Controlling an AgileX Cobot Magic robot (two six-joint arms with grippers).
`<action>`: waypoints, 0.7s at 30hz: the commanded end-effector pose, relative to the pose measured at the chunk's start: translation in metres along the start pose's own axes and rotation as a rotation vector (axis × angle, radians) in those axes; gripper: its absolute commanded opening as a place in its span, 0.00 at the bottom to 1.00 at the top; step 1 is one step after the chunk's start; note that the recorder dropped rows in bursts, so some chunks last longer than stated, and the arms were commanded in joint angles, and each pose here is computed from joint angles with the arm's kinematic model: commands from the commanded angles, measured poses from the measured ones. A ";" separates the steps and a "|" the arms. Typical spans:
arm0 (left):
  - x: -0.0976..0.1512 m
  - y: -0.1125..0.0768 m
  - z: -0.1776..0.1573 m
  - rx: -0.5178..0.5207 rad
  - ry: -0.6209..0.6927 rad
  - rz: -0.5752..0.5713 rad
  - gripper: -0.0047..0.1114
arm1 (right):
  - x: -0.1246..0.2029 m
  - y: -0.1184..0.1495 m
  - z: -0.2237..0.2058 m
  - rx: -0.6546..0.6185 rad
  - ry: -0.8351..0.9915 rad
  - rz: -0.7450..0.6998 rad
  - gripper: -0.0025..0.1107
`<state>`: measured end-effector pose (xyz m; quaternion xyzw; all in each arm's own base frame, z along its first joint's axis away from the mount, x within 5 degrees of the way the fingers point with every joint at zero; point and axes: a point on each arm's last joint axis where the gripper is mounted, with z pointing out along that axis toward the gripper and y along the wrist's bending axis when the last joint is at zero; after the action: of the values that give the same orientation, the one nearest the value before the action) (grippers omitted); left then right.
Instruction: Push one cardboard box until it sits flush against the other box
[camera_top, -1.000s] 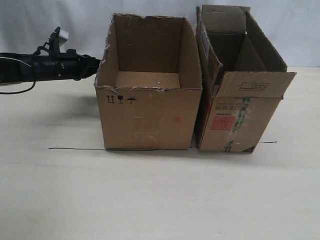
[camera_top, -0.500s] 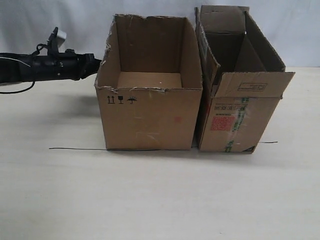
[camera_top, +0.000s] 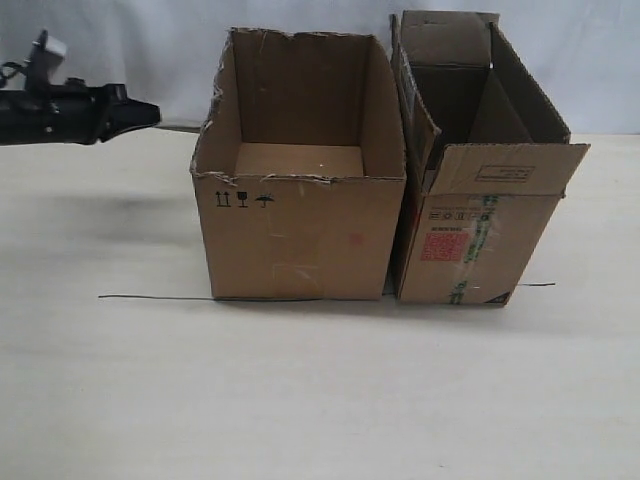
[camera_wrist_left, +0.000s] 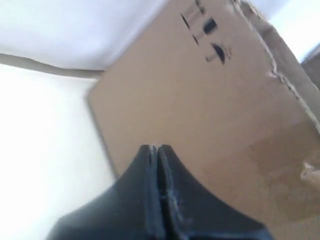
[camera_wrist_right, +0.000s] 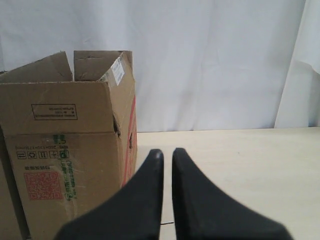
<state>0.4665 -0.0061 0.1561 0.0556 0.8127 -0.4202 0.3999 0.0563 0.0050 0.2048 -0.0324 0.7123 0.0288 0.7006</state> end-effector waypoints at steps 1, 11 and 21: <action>0.001 -0.014 -0.039 -0.157 -0.035 0.062 0.04 | 0.001 0.000 0.000 -0.001 0.003 0.005 0.07; 0.027 -0.086 -0.088 -0.463 -0.061 0.272 0.04 | 0.001 0.000 0.000 -0.001 0.003 0.005 0.07; 0.052 -0.187 -0.140 -0.409 -0.198 0.333 0.04 | 0.001 0.000 0.000 -0.001 0.003 0.005 0.07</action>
<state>0.2869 -0.0308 0.2769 0.0699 0.8269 -0.1671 0.5324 0.0563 0.0050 0.2048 -0.0324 0.7123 0.0288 0.7006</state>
